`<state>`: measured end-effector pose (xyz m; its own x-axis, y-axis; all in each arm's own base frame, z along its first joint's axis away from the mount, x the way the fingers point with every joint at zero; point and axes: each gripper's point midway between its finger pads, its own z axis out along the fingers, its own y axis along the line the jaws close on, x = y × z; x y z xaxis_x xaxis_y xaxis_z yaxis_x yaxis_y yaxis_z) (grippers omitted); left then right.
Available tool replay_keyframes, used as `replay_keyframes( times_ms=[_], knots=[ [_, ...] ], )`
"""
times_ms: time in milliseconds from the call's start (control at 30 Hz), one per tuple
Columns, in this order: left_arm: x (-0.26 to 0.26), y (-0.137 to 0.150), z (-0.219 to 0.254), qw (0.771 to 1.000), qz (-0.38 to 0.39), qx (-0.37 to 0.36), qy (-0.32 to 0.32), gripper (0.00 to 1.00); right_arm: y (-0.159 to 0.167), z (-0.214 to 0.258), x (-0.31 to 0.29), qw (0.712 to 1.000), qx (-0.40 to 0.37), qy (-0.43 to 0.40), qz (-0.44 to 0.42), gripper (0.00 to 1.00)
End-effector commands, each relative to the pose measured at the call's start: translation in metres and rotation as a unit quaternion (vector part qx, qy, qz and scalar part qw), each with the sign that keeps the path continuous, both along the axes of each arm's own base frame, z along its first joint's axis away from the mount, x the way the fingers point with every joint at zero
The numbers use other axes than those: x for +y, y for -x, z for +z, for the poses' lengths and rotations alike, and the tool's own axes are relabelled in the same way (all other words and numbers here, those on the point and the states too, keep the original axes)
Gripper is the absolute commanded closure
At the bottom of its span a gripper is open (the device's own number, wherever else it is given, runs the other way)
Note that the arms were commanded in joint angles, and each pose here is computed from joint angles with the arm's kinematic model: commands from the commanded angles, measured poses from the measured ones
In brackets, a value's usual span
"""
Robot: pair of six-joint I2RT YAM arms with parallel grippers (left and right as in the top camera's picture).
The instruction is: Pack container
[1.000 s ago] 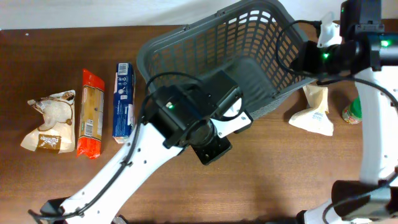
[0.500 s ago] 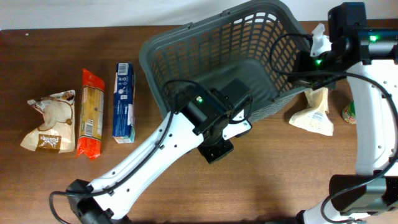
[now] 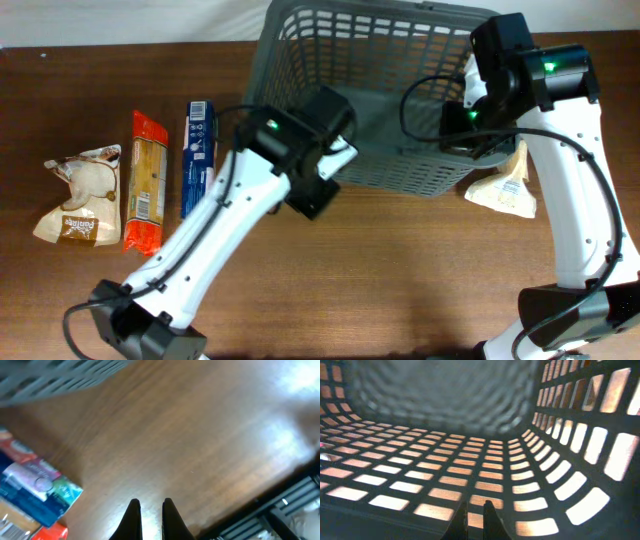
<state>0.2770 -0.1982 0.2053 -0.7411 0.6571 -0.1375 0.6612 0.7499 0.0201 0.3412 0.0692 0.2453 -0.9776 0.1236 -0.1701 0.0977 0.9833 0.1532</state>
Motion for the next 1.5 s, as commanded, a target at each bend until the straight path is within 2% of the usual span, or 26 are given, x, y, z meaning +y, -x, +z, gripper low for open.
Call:
replay_keyframes(
  times_ms=[0, 133, 233, 367, 533, 700, 867, 967, 1067, 1133, 1233, 1467],
  knots=[
    [0.013, -0.014, -0.001, 0.999, 0.035, -0.010, -0.002, 0.98, -0.002, 0.000, -0.005, 1.000, -0.003, 0.016, -0.006, 0.96],
    [0.016, -0.017, 0.014, 0.999, 0.040, -0.029, 0.012, 0.98, -0.004, 0.001, -0.004, 1.000, -0.009, 0.017, 0.006, 0.96],
    [0.021, -0.008, 0.061, 0.995, 0.056, -0.074, 0.048, 0.98, -0.010, 0.015, -0.002, 0.999, -0.045, 0.008, 0.013, 0.96],
    [0.031, -0.001, 0.156, 0.967, 0.066, -0.205, 0.136, 0.98, -0.019, 0.063, -0.003, 0.991, -0.133, -0.003, 0.009, 0.96],
    [0.072, 0.013, 0.226, 0.925, 0.105, -0.324, 0.169, 0.96, -0.026, 0.116, -0.030, 0.976, -0.216, 0.001, -0.031, 0.96],
    [0.110, 0.022, 0.234, 0.914, 0.152, -0.350, 0.137, 0.98, -0.034, 0.099, -0.100, 0.971, -0.193, 0.044, -0.133, 0.96],
    [0.120, 0.018, 0.232, 0.913, 0.169, -0.350, 0.125, 0.98, -0.040, 0.066, -0.135, 0.973, -0.133, 0.007, -0.191, 0.96],
    [0.134, 0.003, 0.229, 0.907, 0.197, -0.361, 0.090, 0.98, -0.042, 0.052, -0.133, 0.977, -0.107, 0.006, -0.184, 0.96],
    [0.134, -0.011, 0.217, 0.913, 0.204, -0.344, 0.077, 0.98, -0.044, 0.045, -0.123, 0.981, -0.094, -0.009, -0.170, 0.96],
    [0.131, -0.017, 0.207, 0.920, 0.203, -0.328, 0.066, 0.98, -0.046, 0.049, -0.100, 0.988, -0.103, -0.049, -0.107, 0.96],
    [0.127, -0.029, 0.194, 0.927, 0.201, -0.311, 0.055, 0.98, -0.045, 0.055, -0.081, 0.988, -0.109, -0.072, -0.081, 0.96],
    [0.121, -0.040, 0.185, 0.932, 0.199, -0.298, 0.050, 0.98, -0.037, 0.056, -0.060, 0.990, -0.094, -0.093, -0.059, 0.96]
  ],
)
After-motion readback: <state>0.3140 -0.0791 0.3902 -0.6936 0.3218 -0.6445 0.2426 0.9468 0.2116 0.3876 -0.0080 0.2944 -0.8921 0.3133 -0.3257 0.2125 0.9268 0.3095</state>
